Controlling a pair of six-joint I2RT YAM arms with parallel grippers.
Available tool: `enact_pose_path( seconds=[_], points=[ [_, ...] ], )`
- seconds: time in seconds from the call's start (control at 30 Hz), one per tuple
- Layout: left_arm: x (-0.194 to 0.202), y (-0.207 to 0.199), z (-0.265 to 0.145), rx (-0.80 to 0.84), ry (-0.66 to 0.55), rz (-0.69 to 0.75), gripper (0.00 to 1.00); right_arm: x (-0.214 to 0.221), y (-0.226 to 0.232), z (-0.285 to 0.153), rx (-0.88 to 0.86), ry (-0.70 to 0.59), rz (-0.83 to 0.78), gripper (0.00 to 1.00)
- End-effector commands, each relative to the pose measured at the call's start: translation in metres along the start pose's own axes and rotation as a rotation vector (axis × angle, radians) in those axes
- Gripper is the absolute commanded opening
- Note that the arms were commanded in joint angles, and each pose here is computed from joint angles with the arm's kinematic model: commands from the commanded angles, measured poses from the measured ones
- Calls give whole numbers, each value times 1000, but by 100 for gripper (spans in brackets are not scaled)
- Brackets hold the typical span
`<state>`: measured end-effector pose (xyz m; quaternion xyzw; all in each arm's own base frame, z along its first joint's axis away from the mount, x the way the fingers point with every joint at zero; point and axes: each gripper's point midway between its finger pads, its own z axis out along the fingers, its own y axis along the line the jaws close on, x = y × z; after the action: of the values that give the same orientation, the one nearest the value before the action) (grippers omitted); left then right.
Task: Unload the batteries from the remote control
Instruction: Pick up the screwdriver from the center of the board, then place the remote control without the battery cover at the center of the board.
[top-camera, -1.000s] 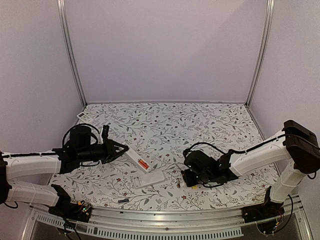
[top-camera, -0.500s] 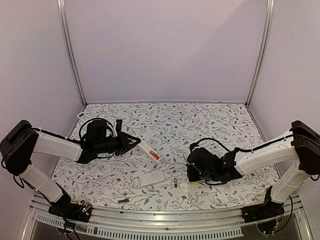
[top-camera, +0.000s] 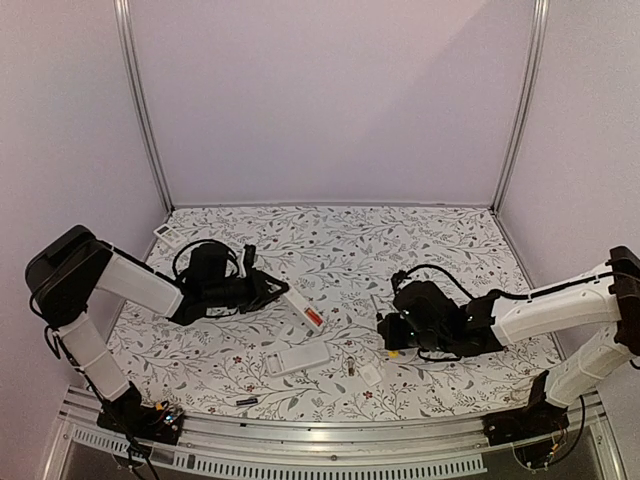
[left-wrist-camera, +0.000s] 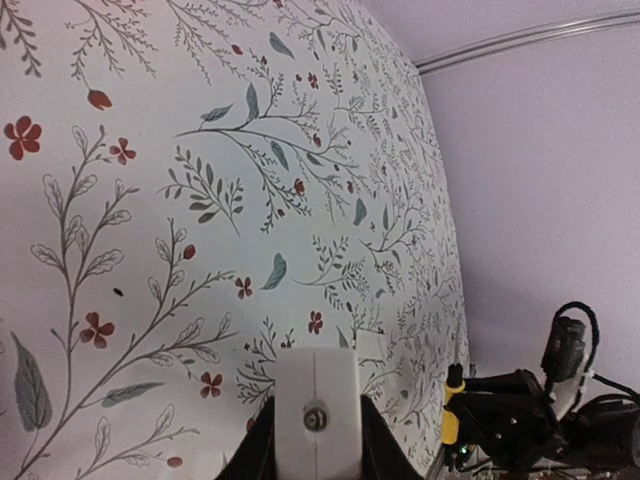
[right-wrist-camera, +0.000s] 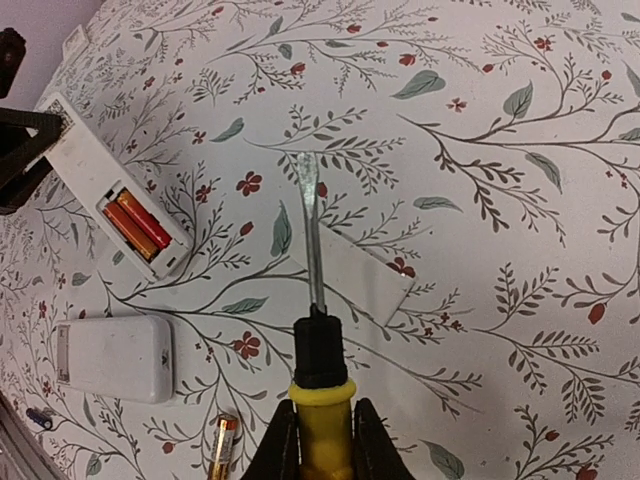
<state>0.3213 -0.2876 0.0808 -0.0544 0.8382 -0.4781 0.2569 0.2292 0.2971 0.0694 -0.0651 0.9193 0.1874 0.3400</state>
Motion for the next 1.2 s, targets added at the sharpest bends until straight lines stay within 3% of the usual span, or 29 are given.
enact_pose_path(
  seconds=[0.0,0.1,0.23,0.4,0.6,0.97,1.17],
  points=[
    [0,18,-4,-71,3,14,36,-20,23,-24,-153,-65,16,2],
    [4,30,-15,-158,0,32,63,-29,37,-38,-244,-83,4,2],
    [6,38,-37,-254,-18,56,83,-35,48,-53,-322,-91,-7,2],
    [7,26,-68,-285,-59,79,87,-36,53,-59,-360,-89,-24,2],
    [27,-22,-90,-176,-38,103,89,-36,69,-62,-425,-63,-71,2],
    [93,-137,-81,147,144,131,90,-27,114,-74,-536,-17,-192,0],
    [100,-167,-74,221,171,130,90,-24,134,-79,-576,-2,-225,0]
  ],
)
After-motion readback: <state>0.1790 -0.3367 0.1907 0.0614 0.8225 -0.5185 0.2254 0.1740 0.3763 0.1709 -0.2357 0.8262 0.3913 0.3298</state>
